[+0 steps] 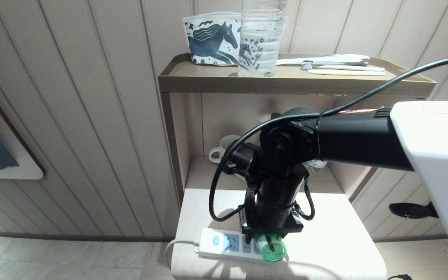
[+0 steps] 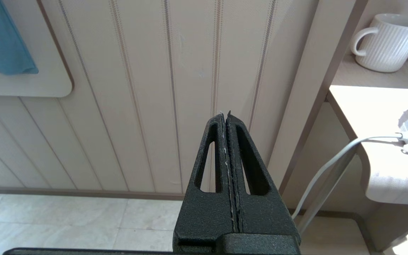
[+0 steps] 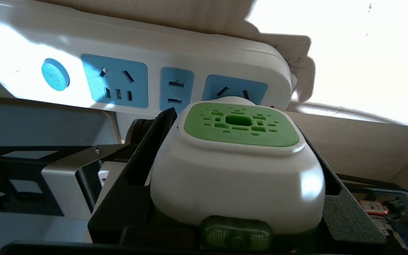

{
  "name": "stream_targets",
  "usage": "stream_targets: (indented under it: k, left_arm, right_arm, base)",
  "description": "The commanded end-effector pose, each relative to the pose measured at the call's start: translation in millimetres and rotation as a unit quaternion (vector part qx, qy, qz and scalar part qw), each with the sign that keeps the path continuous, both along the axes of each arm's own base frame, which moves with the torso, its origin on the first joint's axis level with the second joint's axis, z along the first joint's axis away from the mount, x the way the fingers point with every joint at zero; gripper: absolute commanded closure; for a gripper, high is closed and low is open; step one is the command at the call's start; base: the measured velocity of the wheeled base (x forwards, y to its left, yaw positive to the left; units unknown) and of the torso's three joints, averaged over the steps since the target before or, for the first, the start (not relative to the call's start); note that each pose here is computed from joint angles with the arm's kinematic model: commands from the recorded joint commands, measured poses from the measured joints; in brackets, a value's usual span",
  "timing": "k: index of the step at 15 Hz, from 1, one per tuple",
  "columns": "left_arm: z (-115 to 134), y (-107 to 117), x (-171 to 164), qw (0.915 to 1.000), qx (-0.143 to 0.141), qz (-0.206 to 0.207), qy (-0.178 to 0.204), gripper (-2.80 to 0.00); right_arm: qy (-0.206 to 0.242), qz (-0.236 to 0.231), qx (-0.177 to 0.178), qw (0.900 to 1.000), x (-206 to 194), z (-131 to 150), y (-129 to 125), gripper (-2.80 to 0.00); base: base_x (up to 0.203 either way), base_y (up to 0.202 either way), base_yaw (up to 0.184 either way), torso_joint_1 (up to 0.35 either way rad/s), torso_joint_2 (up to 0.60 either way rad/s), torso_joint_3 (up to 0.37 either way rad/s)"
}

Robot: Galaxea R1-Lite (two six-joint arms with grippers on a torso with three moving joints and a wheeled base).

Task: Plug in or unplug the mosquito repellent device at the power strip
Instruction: Insert the plug into the socket

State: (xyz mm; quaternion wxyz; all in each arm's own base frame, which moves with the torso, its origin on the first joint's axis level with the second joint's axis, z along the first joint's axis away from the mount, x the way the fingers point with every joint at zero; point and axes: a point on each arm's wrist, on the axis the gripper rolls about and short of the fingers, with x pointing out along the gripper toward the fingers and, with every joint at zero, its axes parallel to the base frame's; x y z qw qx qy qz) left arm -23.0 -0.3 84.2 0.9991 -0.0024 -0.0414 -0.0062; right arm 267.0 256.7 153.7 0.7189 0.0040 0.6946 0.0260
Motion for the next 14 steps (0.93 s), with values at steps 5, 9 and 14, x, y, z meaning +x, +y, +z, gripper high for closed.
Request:
stream_targets:
  k: [5,9,14]
  left_arm:
    - [0.1,0.0,0.0,1.0,0.0,0.0,-0.001,0.0]
    - [0.1,0.0,0.0,1.0,0.0,0.0,-0.001,0.0]
    - [0.1,0.0,0.0,1.0,0.0,0.0,-0.001,0.0]
  right_arm:
    - [-0.051,-0.012,-0.021,0.998,11.7,-4.1,0.9,0.0]
    - [-0.072,-0.017,-0.023,0.997,18.2,-3.8,3.5,0.0]
    - [-0.1,-0.022,-0.037,0.994,21.7,-2.5,4.1,0.0]
  base:
    - [0.0,0.0,0.0,0.0,0.0,0.0]
    - [0.0,0.0,0.0,0.0,0.0,0.0]
    - [0.0,0.0,0.0,0.0,0.0,0.0]
